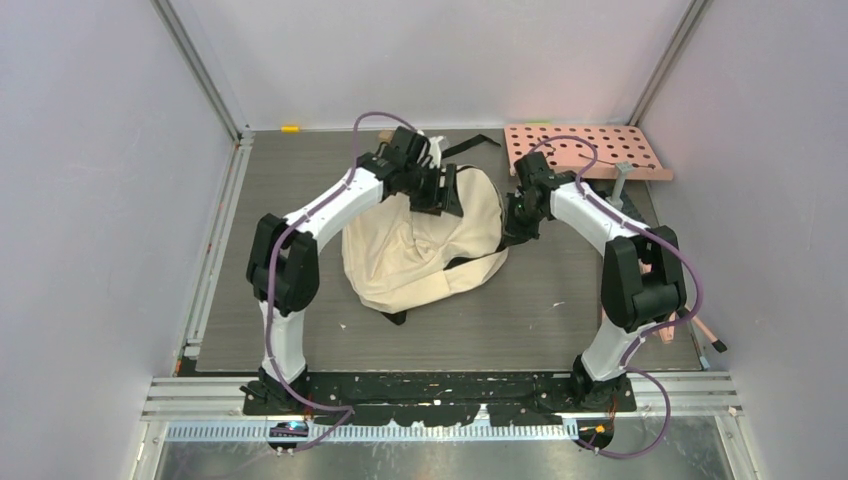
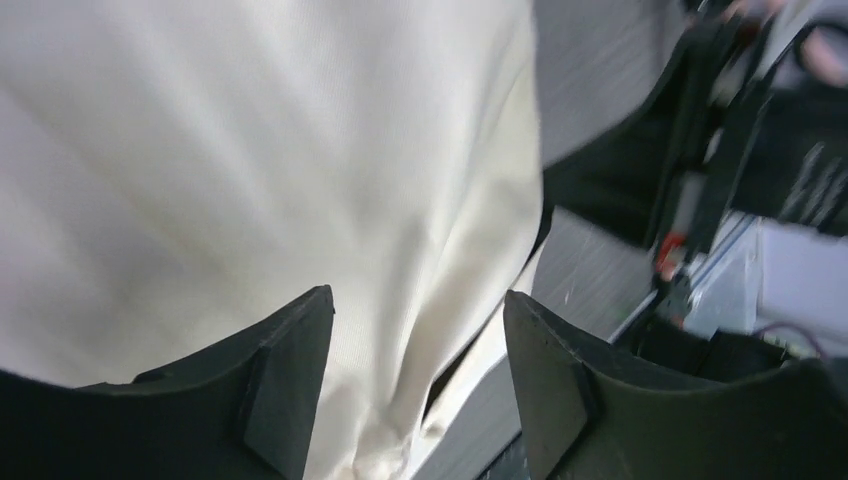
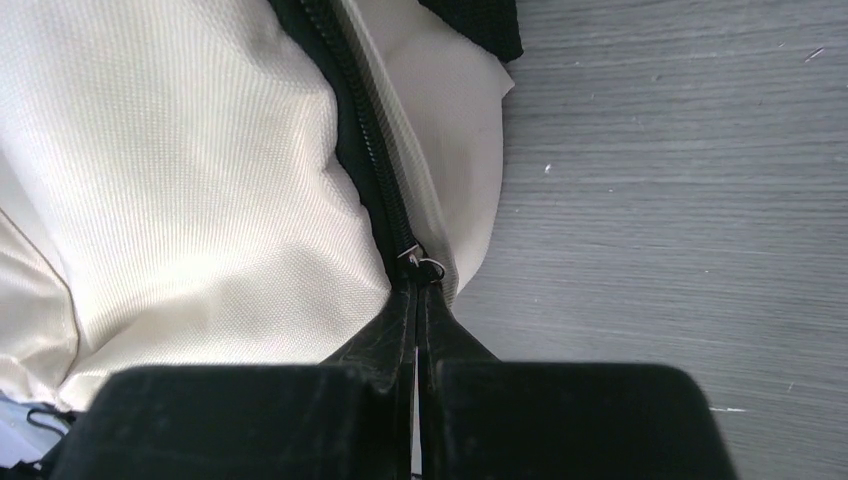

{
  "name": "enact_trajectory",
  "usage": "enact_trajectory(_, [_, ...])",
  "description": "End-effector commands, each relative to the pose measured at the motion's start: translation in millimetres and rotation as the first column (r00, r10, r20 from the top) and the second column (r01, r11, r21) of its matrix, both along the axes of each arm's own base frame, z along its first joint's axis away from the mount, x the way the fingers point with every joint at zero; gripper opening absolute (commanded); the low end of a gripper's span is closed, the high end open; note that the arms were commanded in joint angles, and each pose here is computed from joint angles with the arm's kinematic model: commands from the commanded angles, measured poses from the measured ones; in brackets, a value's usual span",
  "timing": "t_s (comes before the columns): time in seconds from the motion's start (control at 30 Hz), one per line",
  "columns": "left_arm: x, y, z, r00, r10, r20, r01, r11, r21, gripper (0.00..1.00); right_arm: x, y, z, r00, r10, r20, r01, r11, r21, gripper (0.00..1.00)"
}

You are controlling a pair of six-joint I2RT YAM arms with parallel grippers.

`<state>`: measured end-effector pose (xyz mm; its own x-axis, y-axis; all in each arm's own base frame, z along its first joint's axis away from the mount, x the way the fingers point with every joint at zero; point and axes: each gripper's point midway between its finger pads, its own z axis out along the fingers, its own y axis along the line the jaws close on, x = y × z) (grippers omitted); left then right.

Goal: Pack the student bag
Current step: Zip the student bag at the center of the board.

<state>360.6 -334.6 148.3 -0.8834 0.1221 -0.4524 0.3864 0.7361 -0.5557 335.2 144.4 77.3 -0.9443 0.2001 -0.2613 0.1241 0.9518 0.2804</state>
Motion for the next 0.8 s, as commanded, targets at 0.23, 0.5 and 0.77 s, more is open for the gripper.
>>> enact_trajectory(0.23, [89.1, -60.7, 6.1, 0.991, 0.127, -0.051, -0.132, 0.985, -0.11, 0.72, -11.9, 16.8, 45.4, 0.991, 0.134, 0.027, -0.136, 0.984, 0.115, 0.01])
enact_trajectory(0.5, [117.3, -77.2, -13.4, 0.983, 0.18, -0.039, -0.182, 0.979, -0.087, 1.0, -13.7, 16.5, 43.4, 0.989, 0.147, 0.026, -0.149, 0.982, 0.115, 0.01])
enact_trajectory(0.77, [100.6, -71.5, -49.7, 0.989, 0.145, -0.041, -0.143, 0.989, 0.044, 0.8, -10.1, 15.6, 42.6, 0.989, 0.139, 0.045, -0.143, 0.984, 0.109, 0.01])
